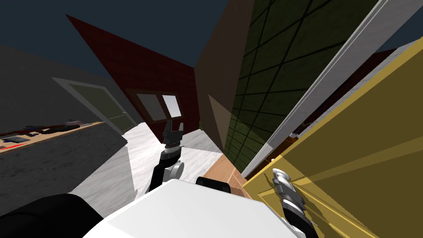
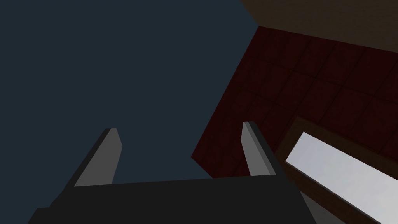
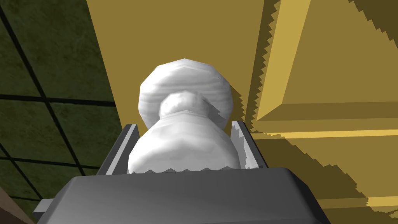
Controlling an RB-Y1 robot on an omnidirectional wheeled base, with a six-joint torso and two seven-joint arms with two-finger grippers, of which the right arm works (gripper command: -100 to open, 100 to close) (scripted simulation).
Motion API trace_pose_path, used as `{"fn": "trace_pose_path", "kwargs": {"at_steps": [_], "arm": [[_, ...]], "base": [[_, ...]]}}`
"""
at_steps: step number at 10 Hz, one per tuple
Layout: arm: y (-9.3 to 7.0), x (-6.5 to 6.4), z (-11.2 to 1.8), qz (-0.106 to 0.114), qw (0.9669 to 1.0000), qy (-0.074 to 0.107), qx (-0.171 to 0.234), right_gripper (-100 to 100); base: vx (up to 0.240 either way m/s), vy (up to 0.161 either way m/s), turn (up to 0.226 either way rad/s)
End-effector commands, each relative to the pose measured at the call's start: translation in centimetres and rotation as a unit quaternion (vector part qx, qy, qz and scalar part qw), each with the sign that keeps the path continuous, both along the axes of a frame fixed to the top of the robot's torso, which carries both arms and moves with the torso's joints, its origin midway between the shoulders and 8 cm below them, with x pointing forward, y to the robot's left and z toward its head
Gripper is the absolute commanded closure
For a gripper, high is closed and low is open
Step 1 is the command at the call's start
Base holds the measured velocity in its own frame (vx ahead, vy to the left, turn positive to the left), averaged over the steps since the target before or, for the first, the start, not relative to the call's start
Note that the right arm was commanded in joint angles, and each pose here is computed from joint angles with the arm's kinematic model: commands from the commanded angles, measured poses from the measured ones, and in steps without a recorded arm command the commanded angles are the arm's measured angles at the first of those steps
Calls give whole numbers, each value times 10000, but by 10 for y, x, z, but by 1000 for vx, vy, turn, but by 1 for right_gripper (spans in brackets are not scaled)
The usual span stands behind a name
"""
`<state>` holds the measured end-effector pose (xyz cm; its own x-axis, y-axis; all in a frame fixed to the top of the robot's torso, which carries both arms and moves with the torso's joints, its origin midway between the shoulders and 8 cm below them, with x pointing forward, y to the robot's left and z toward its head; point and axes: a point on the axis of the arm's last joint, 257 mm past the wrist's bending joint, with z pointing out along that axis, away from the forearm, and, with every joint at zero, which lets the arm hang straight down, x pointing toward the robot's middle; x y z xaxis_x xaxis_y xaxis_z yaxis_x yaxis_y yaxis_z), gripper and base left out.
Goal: Pull the door open
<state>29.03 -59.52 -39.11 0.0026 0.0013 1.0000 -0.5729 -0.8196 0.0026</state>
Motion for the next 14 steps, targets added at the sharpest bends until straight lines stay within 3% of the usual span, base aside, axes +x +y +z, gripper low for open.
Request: {"fn": "trace_pose_path", "kwargs": {"at_steps": [1, 5, 12, 14], "arm": [[8, 5, 0, 166, 9999, -12, -2, 100], [15, 4, -3, 315, 9995, 18, 17, 100], [32, -7, -1, 702, 9975, -9, 3, 100], [33, -7, -2, 714, 9974, 6, 7, 100]], "base": [[-210, 17, 51], [-142, 32, 49], [-244, 16, 142], [-177, 26, 63]]}}
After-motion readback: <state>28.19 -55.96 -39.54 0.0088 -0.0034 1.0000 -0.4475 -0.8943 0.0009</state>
